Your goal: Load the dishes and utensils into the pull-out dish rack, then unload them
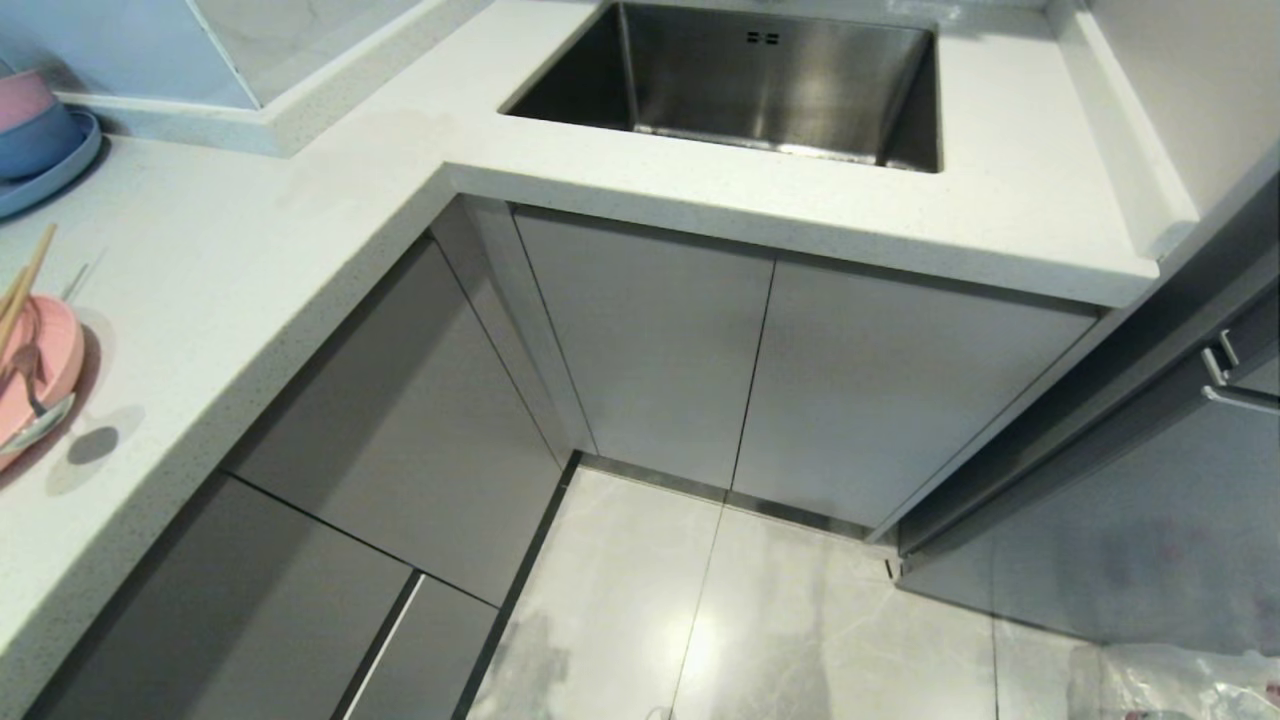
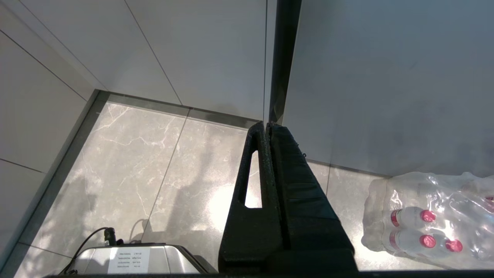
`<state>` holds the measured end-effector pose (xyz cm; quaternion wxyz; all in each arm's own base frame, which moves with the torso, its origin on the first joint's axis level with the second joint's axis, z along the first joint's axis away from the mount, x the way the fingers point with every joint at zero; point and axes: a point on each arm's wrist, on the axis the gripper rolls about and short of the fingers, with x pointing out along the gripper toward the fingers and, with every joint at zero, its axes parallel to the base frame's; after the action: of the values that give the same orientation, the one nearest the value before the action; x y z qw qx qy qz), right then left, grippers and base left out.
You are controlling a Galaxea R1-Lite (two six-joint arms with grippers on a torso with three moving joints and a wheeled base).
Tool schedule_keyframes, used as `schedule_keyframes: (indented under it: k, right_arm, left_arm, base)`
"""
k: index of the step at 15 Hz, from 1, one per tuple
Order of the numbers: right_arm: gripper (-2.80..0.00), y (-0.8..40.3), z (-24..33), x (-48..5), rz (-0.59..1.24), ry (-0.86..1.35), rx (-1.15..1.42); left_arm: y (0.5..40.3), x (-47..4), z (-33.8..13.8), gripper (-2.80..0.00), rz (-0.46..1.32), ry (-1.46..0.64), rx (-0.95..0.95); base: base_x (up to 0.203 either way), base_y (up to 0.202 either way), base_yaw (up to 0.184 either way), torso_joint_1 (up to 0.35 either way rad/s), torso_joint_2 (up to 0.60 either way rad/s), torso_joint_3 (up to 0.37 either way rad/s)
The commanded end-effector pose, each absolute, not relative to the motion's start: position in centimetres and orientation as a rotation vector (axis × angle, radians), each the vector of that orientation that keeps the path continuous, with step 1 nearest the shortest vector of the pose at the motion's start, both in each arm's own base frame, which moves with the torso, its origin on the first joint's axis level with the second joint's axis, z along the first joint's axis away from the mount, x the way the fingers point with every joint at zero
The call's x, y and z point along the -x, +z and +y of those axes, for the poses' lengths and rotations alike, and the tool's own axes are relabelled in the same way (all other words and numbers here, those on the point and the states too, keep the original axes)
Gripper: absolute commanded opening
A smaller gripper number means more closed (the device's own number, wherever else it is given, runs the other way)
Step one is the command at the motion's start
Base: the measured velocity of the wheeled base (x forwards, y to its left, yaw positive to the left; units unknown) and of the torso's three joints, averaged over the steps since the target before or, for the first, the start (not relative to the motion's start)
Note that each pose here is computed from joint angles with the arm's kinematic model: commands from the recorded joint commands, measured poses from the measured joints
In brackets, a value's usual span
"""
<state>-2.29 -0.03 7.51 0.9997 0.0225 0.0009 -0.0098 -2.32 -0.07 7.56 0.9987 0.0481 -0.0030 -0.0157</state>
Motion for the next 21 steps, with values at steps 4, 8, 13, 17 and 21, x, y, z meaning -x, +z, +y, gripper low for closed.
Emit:
schedule_keyframes:
  k: [4,8,13,17,21]
  right_arm:
    - [-2.80,7.47,-0.03,2.27,0.004,-0.019,-0.045]
    - [-2.80,7.47,-0.03,2.27,0.004,-0.020,-0.044]
    - [-2.80,7.47,-0.03,2.27,0.004,-0.020,-0.046]
    - [-2.80,7.47,-0.03,2.27,0.004,-0.020,-0.045]
    - [-2.80,7.47,-0.03,2.27,0.004,-0.020,-0.046]
  left_arm:
    - [7.53,2.29,-0.07,-2.80,-0.001,-0.033,-0.038]
    - [7.49,2.28,-0.06,-2.80,0.001,-0.029,-0.031]
    - [7.50,2.28,-0.06,-2.80,-0.001,-0.029,-0.032]
    - [7.54,2.29,-0.06,-2.80,-0.002,-0.028,-0.032]
    - [7.52,2.28,-0.06,-2.80,-0.001,-0.029,-0.035]
  base:
    - [0.000,0.000,0.000,0.000,0.00,0.000]
    - [0.000,0.000,0.000,0.000,0.00,0.000]
    - [0.000,0.000,0.000,0.000,0.00,0.012]
    - [0.000,0.000,0.000,0.004,0.00,0.159]
    - [0.000,0.000,0.000,0.001,0.00,0.199]
